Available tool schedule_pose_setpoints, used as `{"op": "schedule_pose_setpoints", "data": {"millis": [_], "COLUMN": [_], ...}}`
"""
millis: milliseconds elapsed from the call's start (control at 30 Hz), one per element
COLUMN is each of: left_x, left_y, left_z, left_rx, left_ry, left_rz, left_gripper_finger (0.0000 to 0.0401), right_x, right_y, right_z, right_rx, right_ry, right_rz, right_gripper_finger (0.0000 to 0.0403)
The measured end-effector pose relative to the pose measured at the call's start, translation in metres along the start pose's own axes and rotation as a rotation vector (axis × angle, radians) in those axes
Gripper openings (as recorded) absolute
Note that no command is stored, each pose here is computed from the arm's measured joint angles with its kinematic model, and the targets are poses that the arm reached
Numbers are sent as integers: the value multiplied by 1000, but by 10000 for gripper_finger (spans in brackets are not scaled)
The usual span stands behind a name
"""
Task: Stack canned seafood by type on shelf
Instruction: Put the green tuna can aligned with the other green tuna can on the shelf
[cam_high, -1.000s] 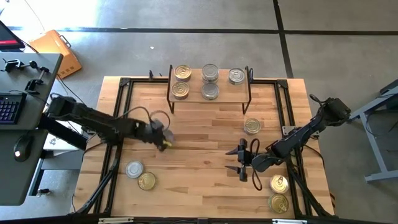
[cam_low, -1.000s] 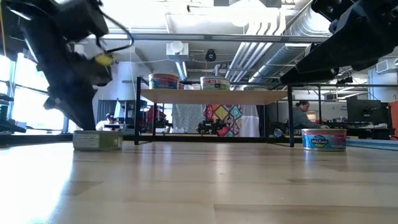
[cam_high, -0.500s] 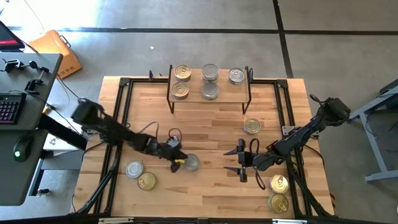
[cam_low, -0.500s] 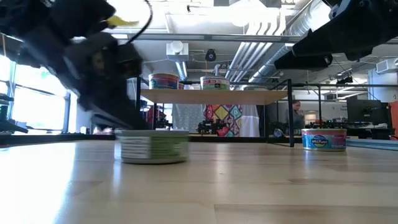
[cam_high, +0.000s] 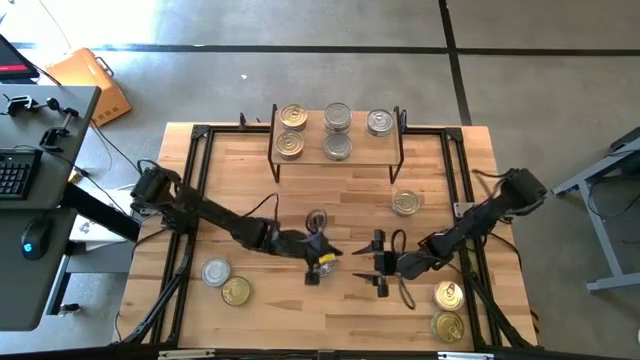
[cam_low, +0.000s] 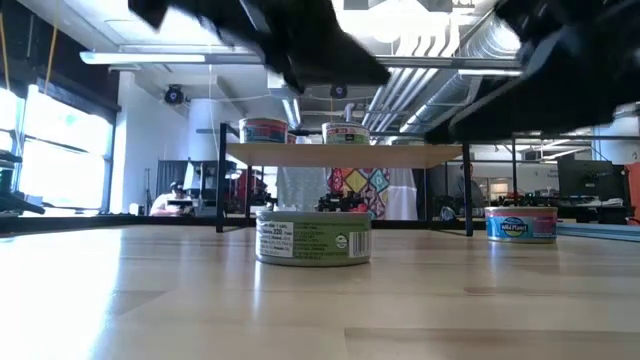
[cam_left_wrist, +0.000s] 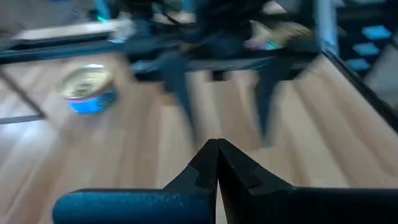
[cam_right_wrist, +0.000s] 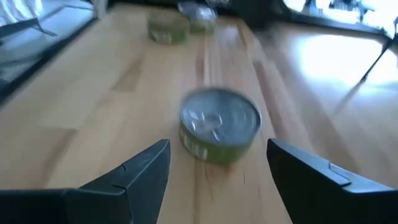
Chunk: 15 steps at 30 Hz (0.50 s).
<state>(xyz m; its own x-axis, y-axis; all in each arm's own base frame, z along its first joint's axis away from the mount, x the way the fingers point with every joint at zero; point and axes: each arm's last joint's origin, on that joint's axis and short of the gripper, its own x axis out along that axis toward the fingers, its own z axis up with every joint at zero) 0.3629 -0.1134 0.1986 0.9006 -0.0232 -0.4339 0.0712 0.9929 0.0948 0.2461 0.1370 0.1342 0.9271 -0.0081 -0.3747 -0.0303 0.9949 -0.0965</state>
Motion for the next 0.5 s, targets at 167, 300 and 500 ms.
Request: {"op": "schedule_pose_setpoints", "data": {"millis": [167, 300, 500], "left_x": [-11, -23, -25], "left_y": [-22, -36, -47], "left_z": [-10, -27, -45], "left_rx": [5, -82, -175], "left_ry": [283, 482, 489], "left_rz": [-118, -184, -180], "left_gripper_finger": [0, 0, 0], "right_x": [21, 46, 78], "right_y": [-9, -14, -21], "right_z": [-22, -26, -17], "right_rx": [67, 39, -56], "right_ry": [103, 150, 184], "right_rz": [20, 72, 65], "right_gripper_finger": [259, 259, 259]}}
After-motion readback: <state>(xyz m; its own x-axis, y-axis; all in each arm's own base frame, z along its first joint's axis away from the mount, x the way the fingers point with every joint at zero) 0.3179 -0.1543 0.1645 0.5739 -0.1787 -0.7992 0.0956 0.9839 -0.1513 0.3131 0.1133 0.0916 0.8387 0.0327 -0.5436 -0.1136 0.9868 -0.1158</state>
